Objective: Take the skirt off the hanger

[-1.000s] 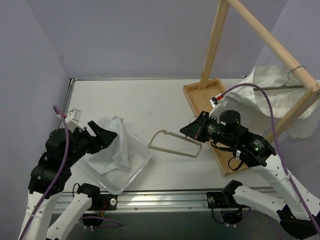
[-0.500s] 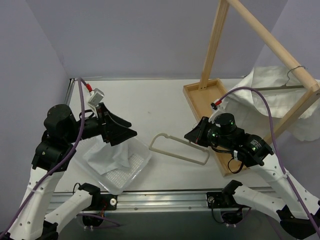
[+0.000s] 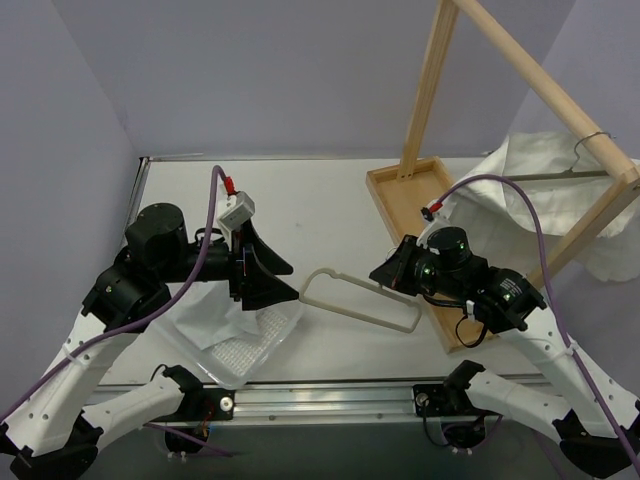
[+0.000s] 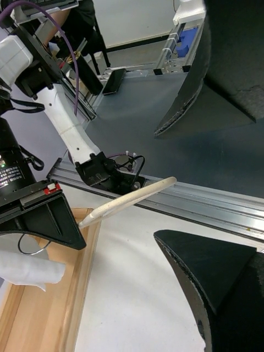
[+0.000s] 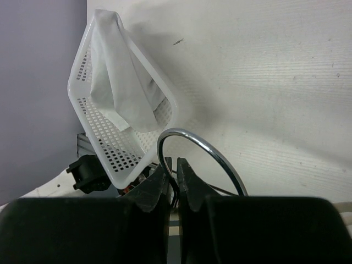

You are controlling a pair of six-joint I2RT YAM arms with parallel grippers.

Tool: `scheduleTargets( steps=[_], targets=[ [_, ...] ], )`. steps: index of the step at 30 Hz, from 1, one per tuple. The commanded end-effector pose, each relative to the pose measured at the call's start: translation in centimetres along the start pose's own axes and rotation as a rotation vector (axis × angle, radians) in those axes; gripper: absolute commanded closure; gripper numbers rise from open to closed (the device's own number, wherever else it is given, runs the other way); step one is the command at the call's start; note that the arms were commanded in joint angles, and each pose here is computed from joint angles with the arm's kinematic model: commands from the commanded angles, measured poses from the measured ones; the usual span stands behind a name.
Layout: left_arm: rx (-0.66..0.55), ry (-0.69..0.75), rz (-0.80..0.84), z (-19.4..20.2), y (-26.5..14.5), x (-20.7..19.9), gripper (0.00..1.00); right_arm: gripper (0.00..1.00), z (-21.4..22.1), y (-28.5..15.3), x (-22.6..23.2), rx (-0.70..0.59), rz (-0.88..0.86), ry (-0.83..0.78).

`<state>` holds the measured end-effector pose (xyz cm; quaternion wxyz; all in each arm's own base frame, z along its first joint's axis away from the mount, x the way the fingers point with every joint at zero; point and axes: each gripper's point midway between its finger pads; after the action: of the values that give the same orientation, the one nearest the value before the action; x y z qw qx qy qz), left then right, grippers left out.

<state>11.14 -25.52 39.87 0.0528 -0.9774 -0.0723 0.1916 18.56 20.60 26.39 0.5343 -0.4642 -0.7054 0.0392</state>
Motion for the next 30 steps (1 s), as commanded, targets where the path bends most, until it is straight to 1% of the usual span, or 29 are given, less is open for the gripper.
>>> scheduleTargets(
  steps=[1,8,18,20,21,22,24,25,26,27,28,29,30],
  targets=[
    [-0.022,0.062,-0.02,-1.2,0.1,-0.2,0.25,1.0,-0.8,-0.3,0.7,-0.022,-0.003,0.008],
    [0.022,0.047,-0.056,-0.3,1.2,0.7,0.26,1.0,-1.0,-0.3,1.1,-0.021,-0.01,0.006],
    [0.071,0.024,-0.082,0.6,3.0,1.2,0.31,1.0,-1.0,0.0,1.1,-0.022,-0.015,0.012],
    [0.085,0.028,-0.088,0.8,3.3,1.4,0.37,1.0,-1.0,-0.1,1.2,-0.023,-0.019,0.013],
    [0.096,0.026,-0.097,1.0,3.4,1.6,0.43,1.0,-1.0,0.0,1.2,-0.022,-0.018,0.013],
    [0.099,0.027,-0.099,1.0,3.4,1.6,0.63,1.0,-1.0,0.0,1.3,-0.021,-0.02,0.013],
    [0.117,0.013,-0.116,1.4,3.5,1.9,0.84,1.0,-1.0,0.0,1.2,-0.02,-0.02,0.013],
    [0.121,0.014,-0.122,1.5,3.6,2.0,0.97,1.0,-1.0,0.0,1.3,-0.021,-0.025,0.013],
    [0.124,0.013,-0.132,1.7,3.6,2.2,0.98,1.0,-1.0,0.0,1.4,-0.019,-0.027,0.012],
    [0.12,0.016,-0.145,1.6,3.5,2.3,0.98,0.73,-1.0,0.0,1.4,-0.019,-0.028,0.013],
    [0.113,0.018,-0.17,1.6,3.4,2.6,0.98,0.55,-0.9,0.0,1.5,-0.013,-0.034,0.011],
    [0.11,0.02,-0.179,1.6,3.4,2.8,0.98,0.43,-0.8,0.0,1.6,-0.012,-0.042,0.009],
    [0.104,0.024,-0.183,1.5,3.2,2.7,0.98,0.29,-0.8,-0.3,1.8,-0.014,-0.053,0.007]
  ],
)
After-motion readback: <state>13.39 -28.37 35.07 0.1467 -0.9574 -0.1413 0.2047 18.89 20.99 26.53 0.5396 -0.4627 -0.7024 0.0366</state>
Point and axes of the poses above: each gripper's point midway between its finger pads, its own y axis out along the fingers, its own x axis along the line the jaws close on, z = x × y, and after that the axes turned 7 degrees about y, right-handed
